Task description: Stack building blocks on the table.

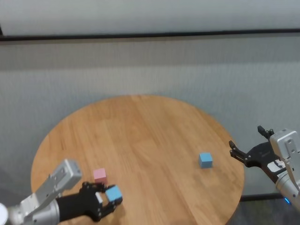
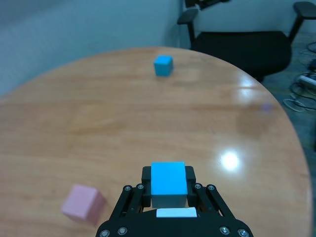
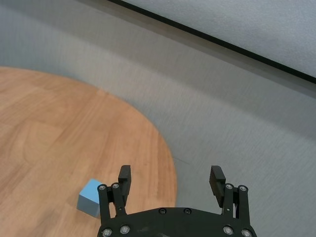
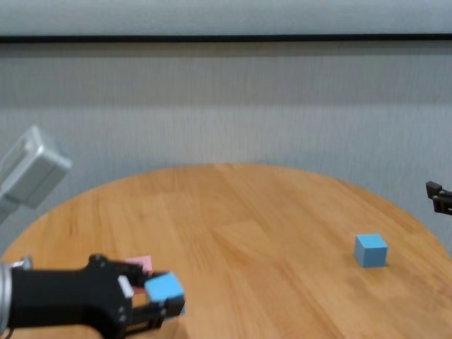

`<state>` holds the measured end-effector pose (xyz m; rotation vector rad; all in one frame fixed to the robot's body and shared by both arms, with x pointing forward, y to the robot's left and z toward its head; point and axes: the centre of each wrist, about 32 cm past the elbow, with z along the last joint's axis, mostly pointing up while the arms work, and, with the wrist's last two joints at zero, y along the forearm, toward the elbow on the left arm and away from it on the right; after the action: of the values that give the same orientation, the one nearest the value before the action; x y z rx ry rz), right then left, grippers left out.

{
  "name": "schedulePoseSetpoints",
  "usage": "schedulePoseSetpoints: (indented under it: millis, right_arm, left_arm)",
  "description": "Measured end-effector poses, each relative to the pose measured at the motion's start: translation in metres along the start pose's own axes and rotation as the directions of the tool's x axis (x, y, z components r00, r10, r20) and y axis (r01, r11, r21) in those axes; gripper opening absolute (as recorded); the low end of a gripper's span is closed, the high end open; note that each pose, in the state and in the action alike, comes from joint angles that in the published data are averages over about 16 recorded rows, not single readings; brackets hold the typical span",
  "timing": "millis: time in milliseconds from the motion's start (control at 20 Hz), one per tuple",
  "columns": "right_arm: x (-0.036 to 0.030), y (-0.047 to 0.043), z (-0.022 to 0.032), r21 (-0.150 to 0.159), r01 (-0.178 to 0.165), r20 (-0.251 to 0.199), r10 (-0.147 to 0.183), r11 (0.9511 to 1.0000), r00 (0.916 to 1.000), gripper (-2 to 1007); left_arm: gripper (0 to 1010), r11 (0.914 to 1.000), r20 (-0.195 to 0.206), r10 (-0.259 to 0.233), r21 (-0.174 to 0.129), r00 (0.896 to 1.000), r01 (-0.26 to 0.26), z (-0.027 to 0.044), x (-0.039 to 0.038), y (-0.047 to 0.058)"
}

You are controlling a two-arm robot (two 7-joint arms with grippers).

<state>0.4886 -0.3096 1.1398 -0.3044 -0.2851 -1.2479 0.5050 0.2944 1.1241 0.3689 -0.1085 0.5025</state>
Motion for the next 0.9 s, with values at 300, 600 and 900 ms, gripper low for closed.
schedulePoseSetpoints:
  millis: [300, 600, 900]
  right_arm:
    - [0.0000, 0.0000, 0.0000, 0.000, 0.000, 0.000, 0.000, 1.0000, 1.0000, 1003]
    - [0.0000, 0.0000, 0.0000, 0.000, 0.000, 0.000, 0.000, 1.0000, 1.0000, 1003]
    - [0.0000, 0.0000, 0.0000, 0.000, 0.000, 0.000, 0.000, 1.0000, 1.0000, 1003]
  left_arm:
    - [394, 0.9991, 0.037, 0.040, -0.018, 0.999, -0.039, 0.0196, 0.0061, -0.021]
    - [394, 0.9979, 0.066, 0.058, -0.031, 0.996, -0.056, 0.0353, 0.0107, -0.046]
    - [394, 0.9975, 0.082, 0.063, -0.038, 0.995, -0.060, 0.0448, 0.0141, -0.069]
